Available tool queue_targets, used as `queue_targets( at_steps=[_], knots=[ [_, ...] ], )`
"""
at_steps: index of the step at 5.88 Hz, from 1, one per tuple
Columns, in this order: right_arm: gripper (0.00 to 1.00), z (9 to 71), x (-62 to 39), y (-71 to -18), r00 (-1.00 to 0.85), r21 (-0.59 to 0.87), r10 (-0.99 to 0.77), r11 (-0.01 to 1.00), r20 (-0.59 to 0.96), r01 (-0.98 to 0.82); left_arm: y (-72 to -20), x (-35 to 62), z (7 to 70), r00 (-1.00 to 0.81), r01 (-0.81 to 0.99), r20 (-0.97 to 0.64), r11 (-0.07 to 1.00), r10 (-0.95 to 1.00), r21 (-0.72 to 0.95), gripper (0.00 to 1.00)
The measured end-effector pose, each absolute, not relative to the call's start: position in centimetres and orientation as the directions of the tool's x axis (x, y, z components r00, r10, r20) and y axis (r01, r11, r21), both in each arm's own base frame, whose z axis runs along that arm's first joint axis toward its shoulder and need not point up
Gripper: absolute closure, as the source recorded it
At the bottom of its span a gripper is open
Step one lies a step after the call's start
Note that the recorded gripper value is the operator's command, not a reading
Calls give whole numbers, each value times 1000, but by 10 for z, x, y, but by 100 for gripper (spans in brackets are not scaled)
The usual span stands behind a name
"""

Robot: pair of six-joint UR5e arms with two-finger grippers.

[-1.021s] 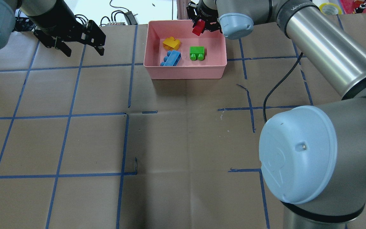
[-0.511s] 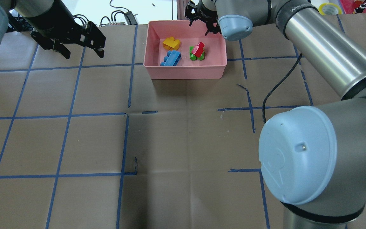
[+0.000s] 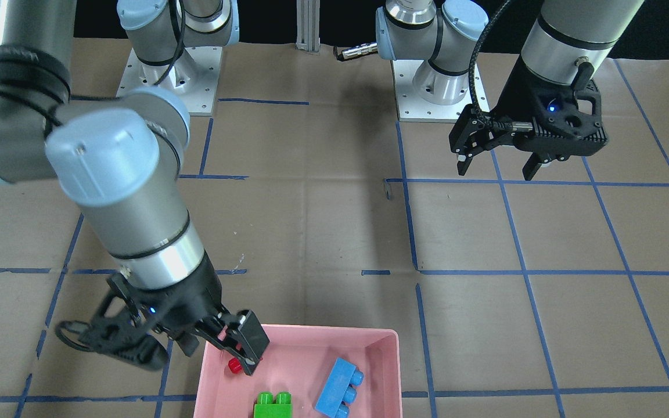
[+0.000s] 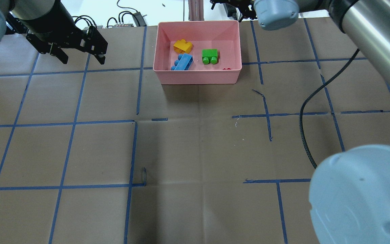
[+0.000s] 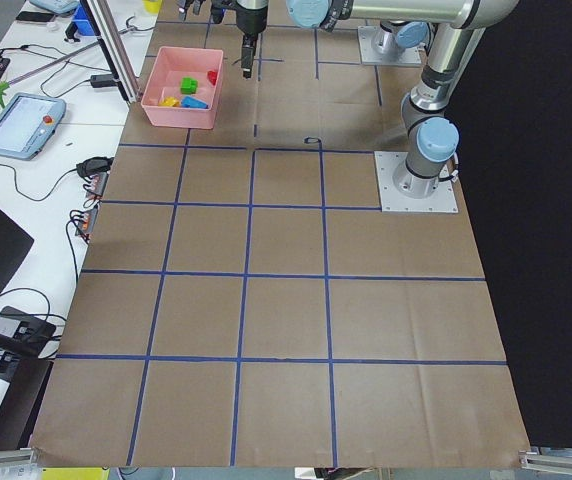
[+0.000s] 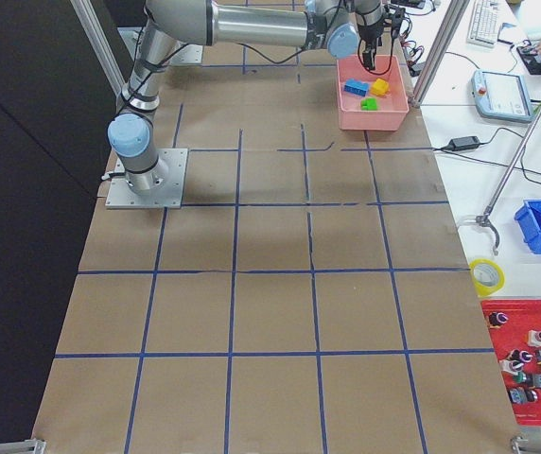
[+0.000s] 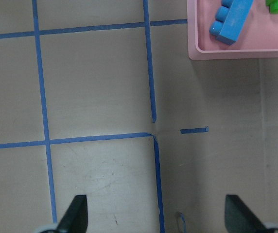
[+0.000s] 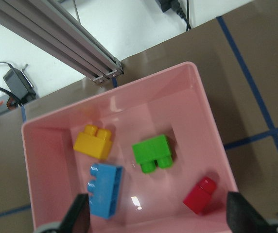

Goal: Put all blocks into box

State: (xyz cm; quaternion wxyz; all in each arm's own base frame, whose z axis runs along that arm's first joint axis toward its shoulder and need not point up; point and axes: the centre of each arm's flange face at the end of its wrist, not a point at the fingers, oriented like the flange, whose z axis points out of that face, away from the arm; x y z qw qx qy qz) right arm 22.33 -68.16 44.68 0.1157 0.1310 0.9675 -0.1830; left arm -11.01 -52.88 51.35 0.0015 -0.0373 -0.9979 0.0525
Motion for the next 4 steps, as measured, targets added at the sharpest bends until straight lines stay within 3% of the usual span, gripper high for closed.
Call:
queue_targets(
  at_steps=[2,4],
  knots=[
    [0,475,177,-599,-990,-356,-10,934,-140,41,-529,-110,513,-997,75,-1,992,75,-103,1],
    [0,491,166,-540,-995,-335,-53,942,-85,-22,-529,-110,512,-997,76,0,992,76,-102,1]
  ],
)
